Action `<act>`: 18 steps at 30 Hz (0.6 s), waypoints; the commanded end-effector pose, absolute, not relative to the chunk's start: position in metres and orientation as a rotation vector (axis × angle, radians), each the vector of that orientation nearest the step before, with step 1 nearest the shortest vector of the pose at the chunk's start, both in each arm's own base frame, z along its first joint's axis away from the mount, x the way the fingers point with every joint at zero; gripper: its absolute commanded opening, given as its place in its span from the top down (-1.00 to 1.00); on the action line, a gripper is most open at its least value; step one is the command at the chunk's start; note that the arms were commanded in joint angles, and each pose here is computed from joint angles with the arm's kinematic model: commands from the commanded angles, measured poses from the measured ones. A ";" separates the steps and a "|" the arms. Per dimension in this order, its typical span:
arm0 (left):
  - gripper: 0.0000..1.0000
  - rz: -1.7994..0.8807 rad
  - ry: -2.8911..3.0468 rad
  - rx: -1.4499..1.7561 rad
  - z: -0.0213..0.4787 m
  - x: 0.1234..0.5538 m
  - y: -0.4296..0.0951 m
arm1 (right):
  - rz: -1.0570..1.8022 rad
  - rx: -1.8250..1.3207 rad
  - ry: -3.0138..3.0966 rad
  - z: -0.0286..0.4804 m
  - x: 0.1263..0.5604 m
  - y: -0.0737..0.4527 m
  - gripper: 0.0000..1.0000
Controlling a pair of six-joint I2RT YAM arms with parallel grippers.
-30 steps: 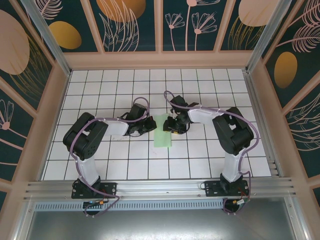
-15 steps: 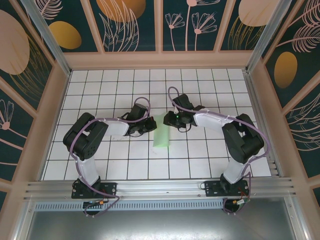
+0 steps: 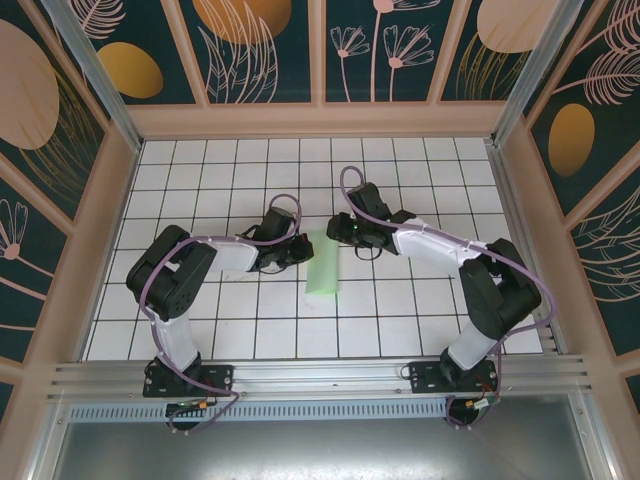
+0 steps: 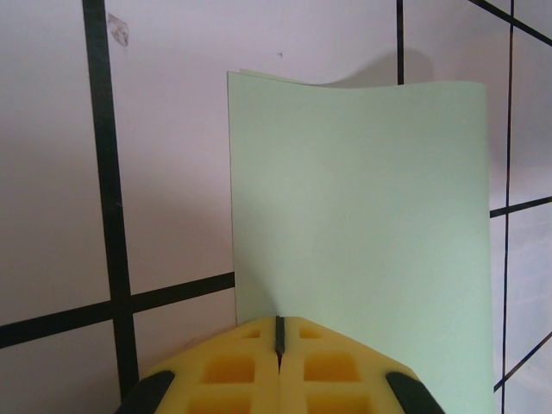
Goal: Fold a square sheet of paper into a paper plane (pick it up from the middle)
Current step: Hold the square sheet of paper at the center of the table.
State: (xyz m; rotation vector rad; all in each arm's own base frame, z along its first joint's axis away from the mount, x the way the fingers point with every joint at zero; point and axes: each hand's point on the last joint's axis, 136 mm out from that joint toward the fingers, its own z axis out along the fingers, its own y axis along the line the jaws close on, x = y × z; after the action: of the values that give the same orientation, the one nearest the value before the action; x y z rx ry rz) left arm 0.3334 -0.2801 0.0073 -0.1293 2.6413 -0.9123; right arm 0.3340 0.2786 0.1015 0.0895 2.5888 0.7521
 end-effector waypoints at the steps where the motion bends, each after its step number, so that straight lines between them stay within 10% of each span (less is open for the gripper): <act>1: 1.00 -0.459 2.928 -0.242 -0.081 0.286 -0.214 | 0.844 0.030 2.636 0.088 0.330 0.298 0.46; 5: 1.00 -0.459 2.938 -0.249 -0.083 0.284 -0.213 | 0.882 0.021 2.689 0.069 0.331 0.310 0.82; 18: 1.00 -0.460 2.956 -0.269 -0.087 0.279 -0.212 | 0.827 0.029 2.842 0.020 0.324 0.304 0.87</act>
State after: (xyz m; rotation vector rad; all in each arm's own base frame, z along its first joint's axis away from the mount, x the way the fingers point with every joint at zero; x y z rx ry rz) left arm 0.3329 -0.2804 0.0065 -0.1297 2.6454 -0.9142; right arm 0.3238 0.3056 0.0225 0.0466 2.8207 0.8325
